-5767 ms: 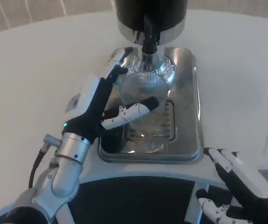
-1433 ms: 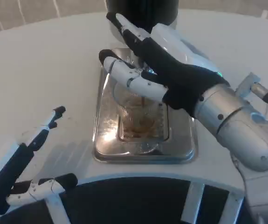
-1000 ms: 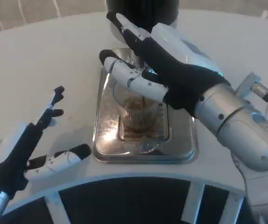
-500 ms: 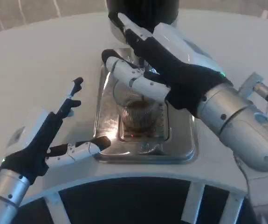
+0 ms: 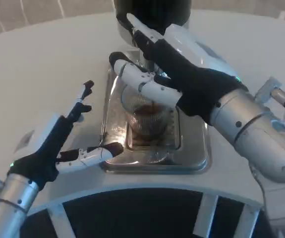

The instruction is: Grasp the cup under the faucet to collect the drink, then remove the cup.

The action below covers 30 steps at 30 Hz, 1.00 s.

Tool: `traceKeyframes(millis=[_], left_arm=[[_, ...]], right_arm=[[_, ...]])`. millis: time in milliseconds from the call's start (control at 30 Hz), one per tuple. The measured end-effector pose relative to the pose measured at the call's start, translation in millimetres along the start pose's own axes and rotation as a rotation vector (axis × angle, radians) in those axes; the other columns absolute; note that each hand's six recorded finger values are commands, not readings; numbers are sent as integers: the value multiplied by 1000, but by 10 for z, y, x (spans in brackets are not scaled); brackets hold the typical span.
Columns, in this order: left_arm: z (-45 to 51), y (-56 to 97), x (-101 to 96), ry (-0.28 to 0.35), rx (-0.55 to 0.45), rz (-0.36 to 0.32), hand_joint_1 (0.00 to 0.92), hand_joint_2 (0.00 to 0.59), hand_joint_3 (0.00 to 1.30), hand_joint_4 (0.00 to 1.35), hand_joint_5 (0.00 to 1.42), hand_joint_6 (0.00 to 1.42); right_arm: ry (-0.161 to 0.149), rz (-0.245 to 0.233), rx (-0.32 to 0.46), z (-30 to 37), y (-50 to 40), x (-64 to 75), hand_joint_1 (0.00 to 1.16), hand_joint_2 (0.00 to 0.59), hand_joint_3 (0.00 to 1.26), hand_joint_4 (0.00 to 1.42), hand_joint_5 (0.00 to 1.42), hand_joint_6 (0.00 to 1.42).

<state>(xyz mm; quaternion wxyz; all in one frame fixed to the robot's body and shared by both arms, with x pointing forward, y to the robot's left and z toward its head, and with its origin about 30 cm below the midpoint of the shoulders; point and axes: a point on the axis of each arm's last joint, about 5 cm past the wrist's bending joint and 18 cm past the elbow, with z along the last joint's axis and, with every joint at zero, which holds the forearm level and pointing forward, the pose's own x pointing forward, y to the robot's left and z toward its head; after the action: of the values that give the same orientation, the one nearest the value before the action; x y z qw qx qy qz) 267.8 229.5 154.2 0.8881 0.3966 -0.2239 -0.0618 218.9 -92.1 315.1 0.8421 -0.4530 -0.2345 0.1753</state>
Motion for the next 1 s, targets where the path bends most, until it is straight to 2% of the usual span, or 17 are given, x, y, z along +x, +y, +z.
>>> traceKeyframes(millis=[200, 333, 767, 1000], left_arm=[[35, -38, 96, -17, -9, 6, 266, 32, 0, 0, 194, 251], [53, -97, 148, -23, -6, -16, 266, 32, 0, 0, 196, 252], [69, -137, 282, -26, -1, -30, 270, 40, 0, 0, 209, 253], [57, -137, 285, -22, -2, -29, 265, 43, 0, 0, 211, 253]], right_arm=[[2, -4, 6, 0, 3, -26, 0, 496, 0, 0, 0, 0], [6, -6, 7, -1, 1, -39, 0, 498, 0, 0, 0, 0], [11, -15, 10, -11, 0, -66, 0, 501, 0, 0, 0, 0], [30, -64, 14, -47, 10, -144, 0, 502, 0, 0, 0, 0]])
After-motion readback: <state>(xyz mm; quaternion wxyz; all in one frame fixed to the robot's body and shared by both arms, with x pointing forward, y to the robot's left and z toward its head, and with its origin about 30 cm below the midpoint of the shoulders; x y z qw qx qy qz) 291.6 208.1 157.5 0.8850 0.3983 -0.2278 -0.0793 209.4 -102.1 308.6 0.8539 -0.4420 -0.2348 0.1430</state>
